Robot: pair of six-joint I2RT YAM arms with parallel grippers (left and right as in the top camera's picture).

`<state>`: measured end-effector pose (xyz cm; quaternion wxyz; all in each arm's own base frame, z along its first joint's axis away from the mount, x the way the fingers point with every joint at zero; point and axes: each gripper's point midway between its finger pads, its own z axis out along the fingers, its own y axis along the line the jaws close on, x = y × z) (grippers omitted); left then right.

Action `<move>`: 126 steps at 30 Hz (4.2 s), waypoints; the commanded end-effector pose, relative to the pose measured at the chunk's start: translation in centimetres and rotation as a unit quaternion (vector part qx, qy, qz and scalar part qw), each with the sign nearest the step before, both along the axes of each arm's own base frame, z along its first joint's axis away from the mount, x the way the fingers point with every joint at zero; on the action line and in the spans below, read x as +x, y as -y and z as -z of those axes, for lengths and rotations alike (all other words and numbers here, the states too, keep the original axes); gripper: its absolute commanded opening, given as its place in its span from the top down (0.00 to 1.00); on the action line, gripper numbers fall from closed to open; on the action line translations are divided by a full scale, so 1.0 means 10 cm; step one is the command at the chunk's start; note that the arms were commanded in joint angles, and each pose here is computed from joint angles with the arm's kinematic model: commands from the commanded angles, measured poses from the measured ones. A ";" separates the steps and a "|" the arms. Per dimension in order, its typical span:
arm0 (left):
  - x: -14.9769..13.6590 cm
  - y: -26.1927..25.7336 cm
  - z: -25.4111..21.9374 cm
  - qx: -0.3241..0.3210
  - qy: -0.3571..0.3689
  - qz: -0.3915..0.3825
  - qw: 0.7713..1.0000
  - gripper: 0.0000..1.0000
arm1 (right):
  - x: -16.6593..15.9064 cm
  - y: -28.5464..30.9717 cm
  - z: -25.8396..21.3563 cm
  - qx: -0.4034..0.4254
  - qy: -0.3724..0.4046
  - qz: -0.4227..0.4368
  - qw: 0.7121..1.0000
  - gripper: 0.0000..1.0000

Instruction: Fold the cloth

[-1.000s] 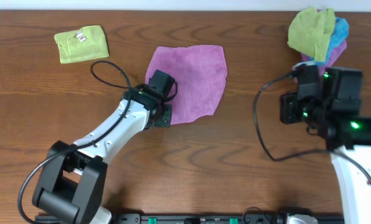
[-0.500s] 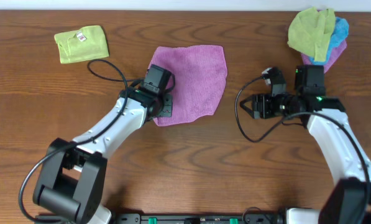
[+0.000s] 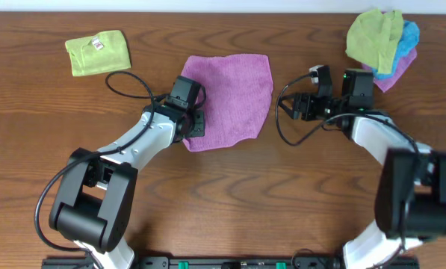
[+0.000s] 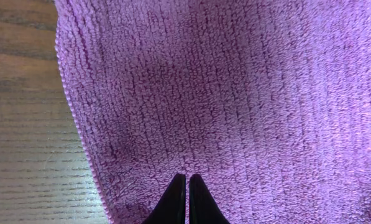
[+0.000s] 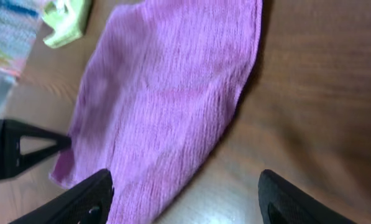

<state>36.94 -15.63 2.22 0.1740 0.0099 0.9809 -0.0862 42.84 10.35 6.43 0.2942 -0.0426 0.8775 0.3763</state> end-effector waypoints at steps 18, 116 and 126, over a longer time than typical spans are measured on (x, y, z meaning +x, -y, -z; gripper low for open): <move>-0.05 0.02 0.25 -0.007 -0.033 0.001 0.999 0.94 | 0.53 -0.48 0.38 0.063 -0.028 0.010 0.998 0.28; 0.05 -0.13 0.61 0.051 -0.027 0.005 0.998 0.94 | -0.29 -0.68 0.90 -0.031 -0.216 -0.019 0.976 0.21; 0.04 -0.13 0.61 0.051 -0.028 0.005 0.998 0.94 | -0.53 -1.06 0.94 -0.027 -0.237 -0.067 0.969 0.23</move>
